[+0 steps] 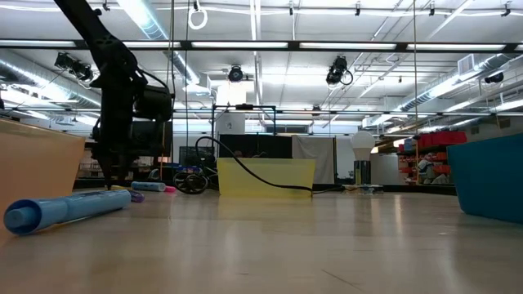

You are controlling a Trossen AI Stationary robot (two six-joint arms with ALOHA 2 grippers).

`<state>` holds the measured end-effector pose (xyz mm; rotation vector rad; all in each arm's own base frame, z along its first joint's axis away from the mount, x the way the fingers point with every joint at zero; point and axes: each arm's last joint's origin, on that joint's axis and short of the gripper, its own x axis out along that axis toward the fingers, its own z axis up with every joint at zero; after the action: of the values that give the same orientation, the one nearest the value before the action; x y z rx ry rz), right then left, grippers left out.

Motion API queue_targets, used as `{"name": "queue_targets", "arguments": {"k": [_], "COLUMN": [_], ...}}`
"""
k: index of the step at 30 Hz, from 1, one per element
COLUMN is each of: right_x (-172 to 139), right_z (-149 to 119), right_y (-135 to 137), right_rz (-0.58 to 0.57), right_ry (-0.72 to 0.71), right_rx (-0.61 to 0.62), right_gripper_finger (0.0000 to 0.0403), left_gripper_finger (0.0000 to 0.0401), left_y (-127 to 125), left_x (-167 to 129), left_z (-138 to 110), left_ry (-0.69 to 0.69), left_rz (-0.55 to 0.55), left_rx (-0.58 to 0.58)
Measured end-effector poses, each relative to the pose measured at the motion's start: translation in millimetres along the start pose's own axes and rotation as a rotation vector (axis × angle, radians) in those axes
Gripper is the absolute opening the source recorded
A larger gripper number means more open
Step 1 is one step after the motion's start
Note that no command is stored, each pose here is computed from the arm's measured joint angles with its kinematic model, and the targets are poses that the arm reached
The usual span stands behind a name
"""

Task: Pick & Place Markers
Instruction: Put the yellow highlighter pen into the blue bin

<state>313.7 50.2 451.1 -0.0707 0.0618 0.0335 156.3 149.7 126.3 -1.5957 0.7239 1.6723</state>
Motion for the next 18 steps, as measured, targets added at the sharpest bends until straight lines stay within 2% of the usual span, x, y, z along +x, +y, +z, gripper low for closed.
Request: {"name": "queue_targets", "arguments": {"k": [3,11,18], "right_x": [0.0,-0.1,-0.4], "right_z": [0.0,0.1,0.1], "right_y": [0.0,0.0,-0.6], "right_rz": [0.0,-0.001,-0.003], "right_ry": [0.0,-0.001,0.001], "right_rx": [0.0,0.0,-0.012], "right_gripper_finger": [0.0199,0.0199,0.0199], "left_gripper_finger": [0.0035,0.0037,0.0034], "left_y": [0.3,8.6,10.2], "left_x": [-1.1,-15.3,-38.9], "left_z": [-2.3,-8.4,-25.5], "left_ry": [0.016,0.105,0.072], "left_rz": [-0.003,-0.031,-0.164], "left_rx": [0.04,0.082,0.261]}}
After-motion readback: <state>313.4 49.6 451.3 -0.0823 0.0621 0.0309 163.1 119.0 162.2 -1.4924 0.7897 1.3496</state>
